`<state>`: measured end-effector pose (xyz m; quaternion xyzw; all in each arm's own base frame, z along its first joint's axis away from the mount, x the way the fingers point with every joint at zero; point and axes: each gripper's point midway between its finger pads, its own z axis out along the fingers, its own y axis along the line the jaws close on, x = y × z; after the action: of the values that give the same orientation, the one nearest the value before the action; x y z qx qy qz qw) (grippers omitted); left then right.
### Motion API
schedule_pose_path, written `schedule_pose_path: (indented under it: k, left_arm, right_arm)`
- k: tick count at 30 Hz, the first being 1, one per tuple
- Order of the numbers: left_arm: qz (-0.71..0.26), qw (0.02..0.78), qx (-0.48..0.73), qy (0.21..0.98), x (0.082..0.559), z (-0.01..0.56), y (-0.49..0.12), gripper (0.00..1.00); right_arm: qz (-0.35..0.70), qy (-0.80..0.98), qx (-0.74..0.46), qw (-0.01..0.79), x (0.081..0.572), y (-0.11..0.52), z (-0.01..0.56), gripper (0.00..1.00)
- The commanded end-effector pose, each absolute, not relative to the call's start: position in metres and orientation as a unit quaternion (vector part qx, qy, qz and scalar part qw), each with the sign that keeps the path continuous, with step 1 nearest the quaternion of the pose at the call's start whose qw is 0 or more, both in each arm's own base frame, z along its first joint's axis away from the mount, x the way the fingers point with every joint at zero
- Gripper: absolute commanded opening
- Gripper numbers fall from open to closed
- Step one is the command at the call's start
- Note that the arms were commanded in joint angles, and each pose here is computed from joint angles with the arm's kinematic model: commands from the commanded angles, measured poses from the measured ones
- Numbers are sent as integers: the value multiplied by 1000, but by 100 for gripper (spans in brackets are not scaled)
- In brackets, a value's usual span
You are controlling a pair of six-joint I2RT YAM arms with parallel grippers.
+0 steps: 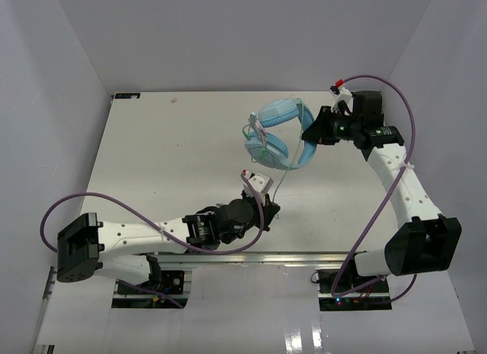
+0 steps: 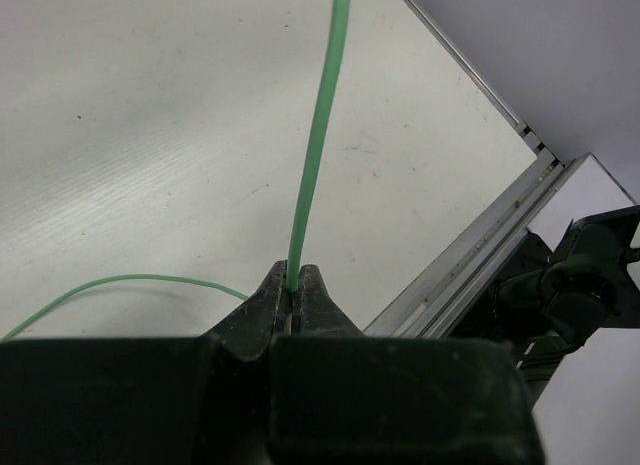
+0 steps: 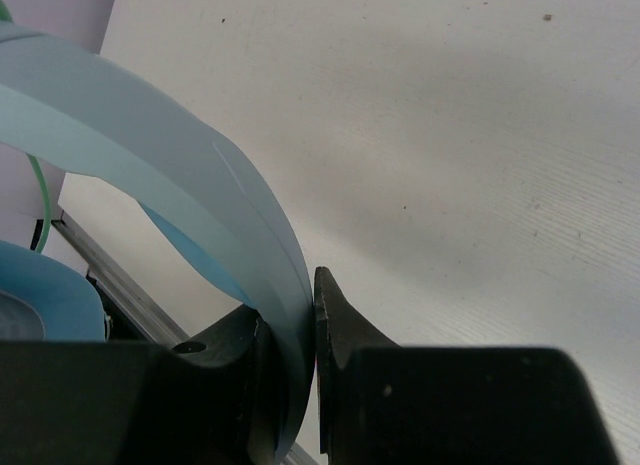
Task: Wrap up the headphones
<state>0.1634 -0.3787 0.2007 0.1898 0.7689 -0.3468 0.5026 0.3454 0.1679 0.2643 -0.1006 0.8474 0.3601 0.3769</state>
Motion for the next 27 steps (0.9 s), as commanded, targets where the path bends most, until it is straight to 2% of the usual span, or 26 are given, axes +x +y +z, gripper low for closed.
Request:
schedule_pose_path:
  k: [1,18,23,27]
  left_arm:
    - [-333,537,174,755,173,220,-355,0]
    - [-322,580,176,727,200,233,-323,10]
    - [-338,578,166,724,207,228,-325,16]
    - [-355,578,148,720,218,226,-330,30]
  right_arm:
    - [420,801,-131,407,332,182,321,8]
    - [477,762,-171,403,309,193,354,8]
    - [484,758,-174,401,306,195,357,8]
    - [484,757,-174,403,304,195,358,8]
